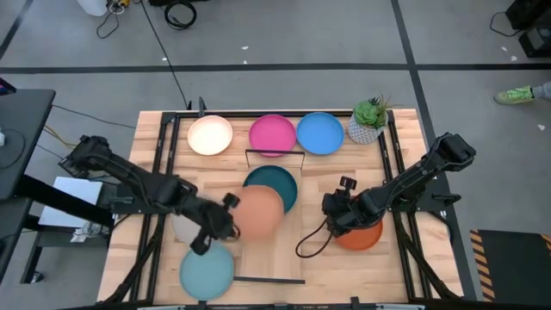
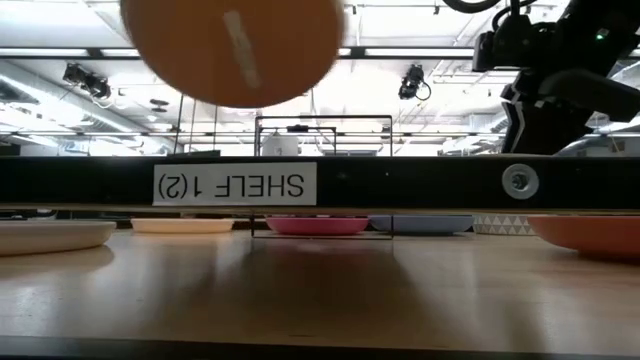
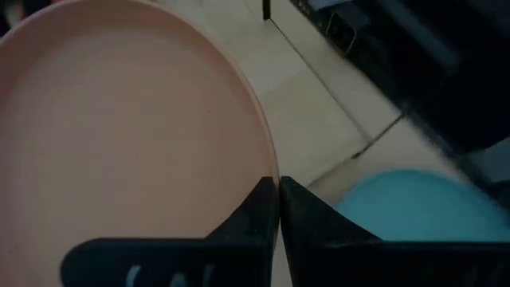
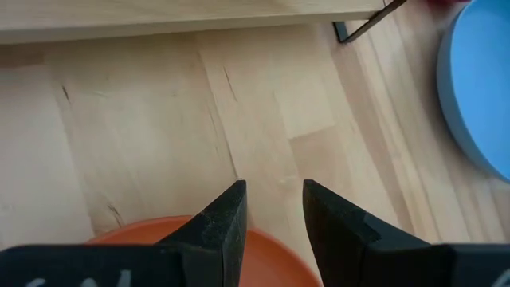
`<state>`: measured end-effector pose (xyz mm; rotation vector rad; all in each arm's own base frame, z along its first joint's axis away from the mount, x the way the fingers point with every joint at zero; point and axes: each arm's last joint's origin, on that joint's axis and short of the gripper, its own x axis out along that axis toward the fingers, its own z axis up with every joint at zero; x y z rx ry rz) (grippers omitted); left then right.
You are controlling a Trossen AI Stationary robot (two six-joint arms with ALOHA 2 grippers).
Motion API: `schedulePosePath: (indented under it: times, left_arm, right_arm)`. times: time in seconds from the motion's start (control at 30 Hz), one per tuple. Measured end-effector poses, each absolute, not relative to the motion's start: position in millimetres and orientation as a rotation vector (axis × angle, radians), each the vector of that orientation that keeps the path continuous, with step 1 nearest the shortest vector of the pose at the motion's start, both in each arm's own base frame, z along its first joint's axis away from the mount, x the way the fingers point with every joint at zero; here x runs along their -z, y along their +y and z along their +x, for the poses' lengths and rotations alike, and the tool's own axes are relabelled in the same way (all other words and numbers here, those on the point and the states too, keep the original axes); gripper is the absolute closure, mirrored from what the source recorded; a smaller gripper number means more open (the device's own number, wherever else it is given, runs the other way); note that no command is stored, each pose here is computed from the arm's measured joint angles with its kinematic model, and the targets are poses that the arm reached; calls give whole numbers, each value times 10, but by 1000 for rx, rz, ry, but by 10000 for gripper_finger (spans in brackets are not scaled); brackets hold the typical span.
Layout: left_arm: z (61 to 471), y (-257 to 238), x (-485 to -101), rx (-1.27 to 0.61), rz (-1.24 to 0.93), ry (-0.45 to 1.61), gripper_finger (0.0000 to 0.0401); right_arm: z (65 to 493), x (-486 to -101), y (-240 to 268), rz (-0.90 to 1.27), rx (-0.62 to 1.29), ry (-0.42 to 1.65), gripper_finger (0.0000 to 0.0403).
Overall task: Place and stack plates onto a shelf
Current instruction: Put the brown plate on the shelf
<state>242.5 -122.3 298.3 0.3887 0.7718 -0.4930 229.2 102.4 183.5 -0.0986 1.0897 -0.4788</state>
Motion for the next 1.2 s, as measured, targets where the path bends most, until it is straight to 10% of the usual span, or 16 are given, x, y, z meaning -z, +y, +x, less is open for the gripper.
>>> schedulePosePath:
  times: [0.57,1.2]
  left_arm:
    - [2718,-1861,-2180,750,854,819,382]
    - [2833,-1921,-2100,719,821,770,344]
  right_arm:
    - [2282,-1852,1183,-46,461,999,273]
    - [2296,-1857,1186,-28,478,970,273]
